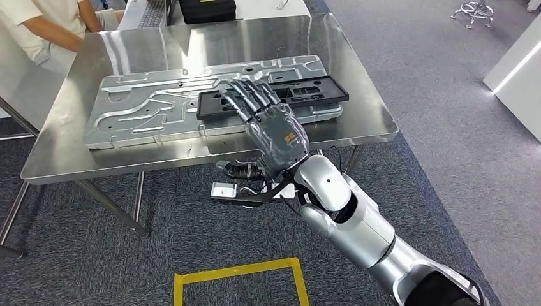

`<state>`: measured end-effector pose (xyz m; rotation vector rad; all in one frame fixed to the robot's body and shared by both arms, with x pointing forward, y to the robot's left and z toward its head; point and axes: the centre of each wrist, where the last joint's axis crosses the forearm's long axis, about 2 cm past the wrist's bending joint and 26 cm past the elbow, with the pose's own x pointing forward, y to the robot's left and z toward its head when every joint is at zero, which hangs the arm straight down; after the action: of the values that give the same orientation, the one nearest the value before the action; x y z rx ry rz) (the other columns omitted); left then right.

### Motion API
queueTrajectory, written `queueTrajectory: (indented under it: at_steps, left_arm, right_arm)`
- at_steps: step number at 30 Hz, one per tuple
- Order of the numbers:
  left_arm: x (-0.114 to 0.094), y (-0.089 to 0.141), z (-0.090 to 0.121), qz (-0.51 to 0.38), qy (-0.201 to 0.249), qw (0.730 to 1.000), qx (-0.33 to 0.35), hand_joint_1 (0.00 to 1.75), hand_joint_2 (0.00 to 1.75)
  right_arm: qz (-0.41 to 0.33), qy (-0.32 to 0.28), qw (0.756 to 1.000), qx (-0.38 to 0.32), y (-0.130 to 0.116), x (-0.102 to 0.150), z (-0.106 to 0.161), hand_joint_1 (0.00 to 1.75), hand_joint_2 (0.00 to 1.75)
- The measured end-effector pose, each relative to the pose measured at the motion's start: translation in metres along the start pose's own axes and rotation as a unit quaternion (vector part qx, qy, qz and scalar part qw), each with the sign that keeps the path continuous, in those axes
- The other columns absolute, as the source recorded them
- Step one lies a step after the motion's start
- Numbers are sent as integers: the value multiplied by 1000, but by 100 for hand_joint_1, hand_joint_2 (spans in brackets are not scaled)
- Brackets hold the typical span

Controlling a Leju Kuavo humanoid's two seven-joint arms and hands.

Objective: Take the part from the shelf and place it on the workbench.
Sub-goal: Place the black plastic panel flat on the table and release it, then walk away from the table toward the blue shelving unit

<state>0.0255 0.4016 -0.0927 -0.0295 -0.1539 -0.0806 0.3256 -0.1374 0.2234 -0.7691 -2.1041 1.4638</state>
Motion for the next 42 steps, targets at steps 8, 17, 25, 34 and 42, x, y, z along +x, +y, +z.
queueTrajectory:
  at_steps: [8, 17, 25, 34, 42]
  left_arm:
    - [6, -20, 1, 37, -15, 998, -38, 0, 0]
    - [4, -23, 2, 48, -15, 998, -47, 0, 0]
    - [-13, -20, 13, 95, -2, 995, -42, 0, 0]
    - [-20, -9, 23, 136, -7, 990, -37, 0, 0]
    - [-23, -9, 27, 128, 3, 990, -54, 0, 0]
  right_arm:
    - [-16, 47, 997, 64, 29, -34, 29, 0, 0]
    - [-8, 74, 993, 94, 38, -48, 40, 0, 0]
    - [-1, 172, 967, 190, 73, -96, 73, 0, 0]
    - [-29, 281, 909, 307, 116, -125, 124, 0, 0]
    - [-74, 414, 811, 407, 144, -136, 199, 0, 0]
